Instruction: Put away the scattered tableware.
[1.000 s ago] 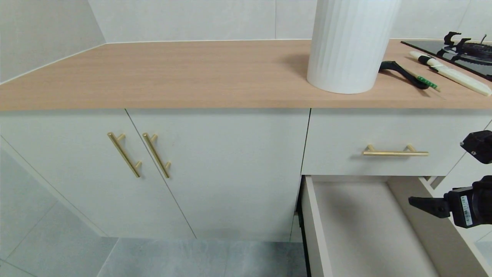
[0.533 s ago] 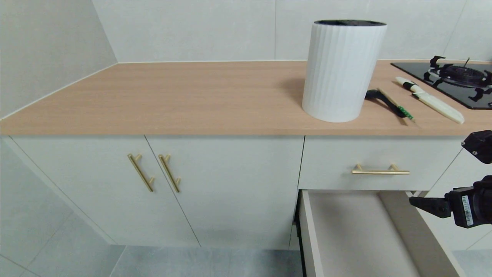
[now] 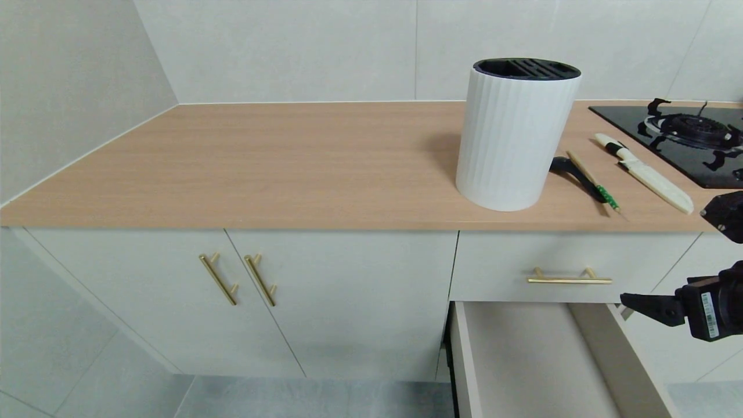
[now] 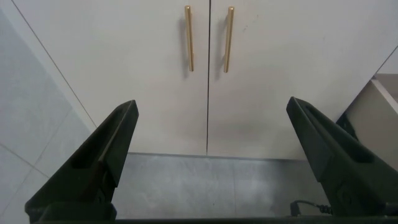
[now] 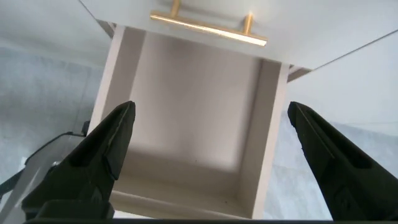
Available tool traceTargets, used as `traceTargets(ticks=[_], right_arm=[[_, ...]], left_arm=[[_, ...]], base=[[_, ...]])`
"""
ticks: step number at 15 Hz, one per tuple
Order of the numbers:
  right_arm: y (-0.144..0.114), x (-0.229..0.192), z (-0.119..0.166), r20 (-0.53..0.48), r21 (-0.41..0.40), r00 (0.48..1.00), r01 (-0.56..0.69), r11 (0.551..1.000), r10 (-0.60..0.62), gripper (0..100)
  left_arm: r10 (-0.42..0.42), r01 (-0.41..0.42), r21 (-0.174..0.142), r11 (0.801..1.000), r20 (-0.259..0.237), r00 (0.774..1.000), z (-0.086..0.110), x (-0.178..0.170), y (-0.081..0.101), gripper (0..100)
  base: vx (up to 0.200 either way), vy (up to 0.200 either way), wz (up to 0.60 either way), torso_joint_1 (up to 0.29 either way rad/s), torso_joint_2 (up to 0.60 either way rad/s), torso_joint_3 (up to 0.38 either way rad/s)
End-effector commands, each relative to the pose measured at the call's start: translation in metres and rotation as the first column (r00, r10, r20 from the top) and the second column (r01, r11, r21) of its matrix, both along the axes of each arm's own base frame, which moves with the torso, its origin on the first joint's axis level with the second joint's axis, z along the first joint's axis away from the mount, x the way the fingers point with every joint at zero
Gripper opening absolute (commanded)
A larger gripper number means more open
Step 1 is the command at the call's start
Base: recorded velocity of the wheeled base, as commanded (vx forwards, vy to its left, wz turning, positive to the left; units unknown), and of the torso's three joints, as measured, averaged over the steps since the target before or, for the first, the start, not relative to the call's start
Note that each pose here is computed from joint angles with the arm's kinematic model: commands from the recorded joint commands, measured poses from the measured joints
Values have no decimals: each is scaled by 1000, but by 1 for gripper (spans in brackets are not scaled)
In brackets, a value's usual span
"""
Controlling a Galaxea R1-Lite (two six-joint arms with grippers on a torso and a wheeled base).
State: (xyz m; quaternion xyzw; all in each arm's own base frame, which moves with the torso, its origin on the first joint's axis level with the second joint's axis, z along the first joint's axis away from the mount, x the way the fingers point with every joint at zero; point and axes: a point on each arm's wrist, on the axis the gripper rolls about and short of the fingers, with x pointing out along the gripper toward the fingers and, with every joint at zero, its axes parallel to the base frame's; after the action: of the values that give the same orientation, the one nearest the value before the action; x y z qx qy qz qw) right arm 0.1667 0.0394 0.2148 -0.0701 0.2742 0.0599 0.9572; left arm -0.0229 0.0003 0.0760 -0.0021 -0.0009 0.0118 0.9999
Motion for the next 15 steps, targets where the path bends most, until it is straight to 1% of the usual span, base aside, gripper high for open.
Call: traceTargets(ticks=[1,2,3,4,5,6,7,8,10,11,12,14,15], right_arm=[[1,3,23,83,21,997,3,1000,-4,100],[1,4,39,110,40,994,9,999,-14,100],[2,5,51,115,57,993,16,998,-23,100],[4,11,68,93,98,995,35,995,-45,100],[7,21,80,64,137,996,59,989,-68,100],[10,29,84,43,160,996,76,984,-84,100],[13,42,83,8,190,994,109,976,-113,100],[15,48,81,-4,197,993,120,973,-121,100],[21,75,62,-58,154,982,189,970,-182,100],[23,85,57,-52,161,970,241,957,-235,100],[26,94,54,-26,176,959,283,943,-283,100],[32,101,47,-20,148,947,320,936,-321,100],[33,104,45,-24,150,946,323,934,-324,100]], left_arm=[[1,-1,0,1000,-2,1000,0,0,0,100],[1,-1,0,1000,-2,1000,0,0,0,100],[1,-1,0,1000,-2,1000,0,0,0,100],[1,-1,0,1000,-2,1000,0,0,0,100],[1,-1,0,1000,-2,1000,0,0,0,100],[1,-1,0,1000,-2,1000,0,0,0,100],[1,-1,0,1000,-2,1000,0,0,0,100],[1,-1,0,1000,-2,1000,0,0,0,100],[1,-1,0,1000,-2,1000,0,0,0,100],[1,-1,0,1000,-2,1000,0,0,0,100],[1,-1,0,1000,-2,1000,0,0,0,100],[1,-1,0,1000,-2,1000,0,0,0,100],[1,-1,0,1000,-2,1000,0,0,0,100]], base=[[0,0,0,0,0,0],[0,0,0,0,0,0],[0,0,0,0,0,0],[0,0,0,0,0,0],[0,0,0,0,0,0],[0,0,0,0,0,0],[0,0,0,0,0,0],[0,0,0,0,0,0],[0,0,0,0,0,0],[0,0,0,0,0,0],[0,0,0,0,0,0],[0,0,0,0,0,0],[0,0,0,0,0,0]])
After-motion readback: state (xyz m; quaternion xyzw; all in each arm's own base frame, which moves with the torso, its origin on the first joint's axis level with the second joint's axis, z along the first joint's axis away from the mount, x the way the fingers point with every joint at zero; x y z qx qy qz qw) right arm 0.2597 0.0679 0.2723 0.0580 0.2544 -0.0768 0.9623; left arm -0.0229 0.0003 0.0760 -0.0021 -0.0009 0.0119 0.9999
